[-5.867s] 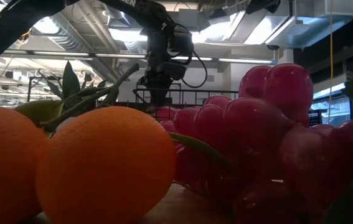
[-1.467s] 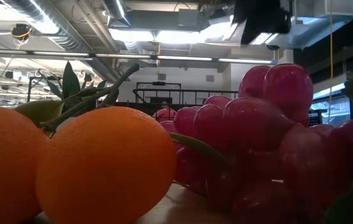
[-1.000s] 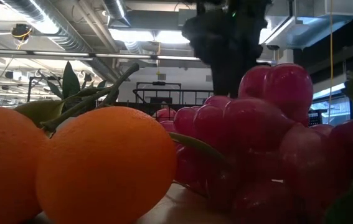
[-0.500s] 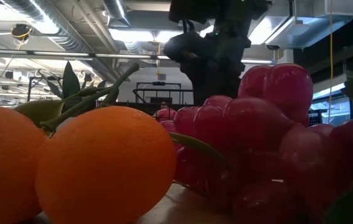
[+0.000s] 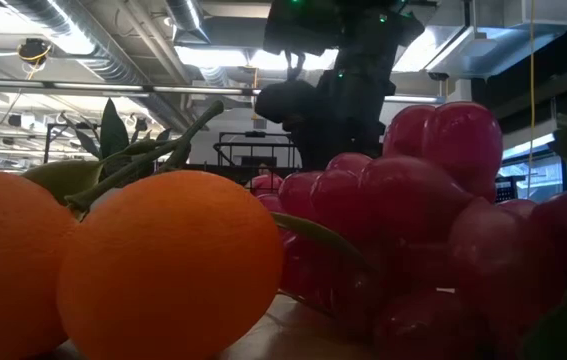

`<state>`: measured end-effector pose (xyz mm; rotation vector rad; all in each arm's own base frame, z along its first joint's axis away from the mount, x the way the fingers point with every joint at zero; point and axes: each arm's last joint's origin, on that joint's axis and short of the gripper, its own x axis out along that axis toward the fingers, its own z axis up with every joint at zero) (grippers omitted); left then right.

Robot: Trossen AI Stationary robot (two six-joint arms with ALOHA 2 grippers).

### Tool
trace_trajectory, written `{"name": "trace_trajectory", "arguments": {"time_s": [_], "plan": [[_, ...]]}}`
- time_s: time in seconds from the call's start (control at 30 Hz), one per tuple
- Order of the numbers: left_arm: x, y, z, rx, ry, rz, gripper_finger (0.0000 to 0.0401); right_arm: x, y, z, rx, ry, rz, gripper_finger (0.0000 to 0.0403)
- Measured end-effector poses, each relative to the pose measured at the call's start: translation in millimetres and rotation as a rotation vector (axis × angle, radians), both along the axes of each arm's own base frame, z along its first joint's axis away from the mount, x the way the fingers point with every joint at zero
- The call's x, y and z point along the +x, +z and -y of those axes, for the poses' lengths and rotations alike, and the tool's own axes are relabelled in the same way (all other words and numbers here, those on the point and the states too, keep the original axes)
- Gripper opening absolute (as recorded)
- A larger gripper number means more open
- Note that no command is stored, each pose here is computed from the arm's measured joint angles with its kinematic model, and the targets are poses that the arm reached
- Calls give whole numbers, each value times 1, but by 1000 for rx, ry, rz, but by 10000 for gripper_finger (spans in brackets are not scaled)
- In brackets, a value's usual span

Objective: Build produce basket
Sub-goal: Put the red chili pepper into the black wire basket

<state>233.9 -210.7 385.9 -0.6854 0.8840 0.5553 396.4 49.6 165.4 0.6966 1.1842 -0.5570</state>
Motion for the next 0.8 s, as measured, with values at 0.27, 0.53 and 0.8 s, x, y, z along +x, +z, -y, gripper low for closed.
{"name": "trace_trajectory", "arguments": {"time_s": [0.27, 0.53, 0.8], "plan": [[0, 0, 0, 1, 0, -1, 90, 0, -2, 2, -39, -8, -10, 159], [0, 0, 0, 19, -30, -7, 90, -1, -2, 2, -52, 67, -18, 159], [0, 0, 0, 27, -43, -9, 90, -2, -3, 2, -66, 63, -35, 159]]}}
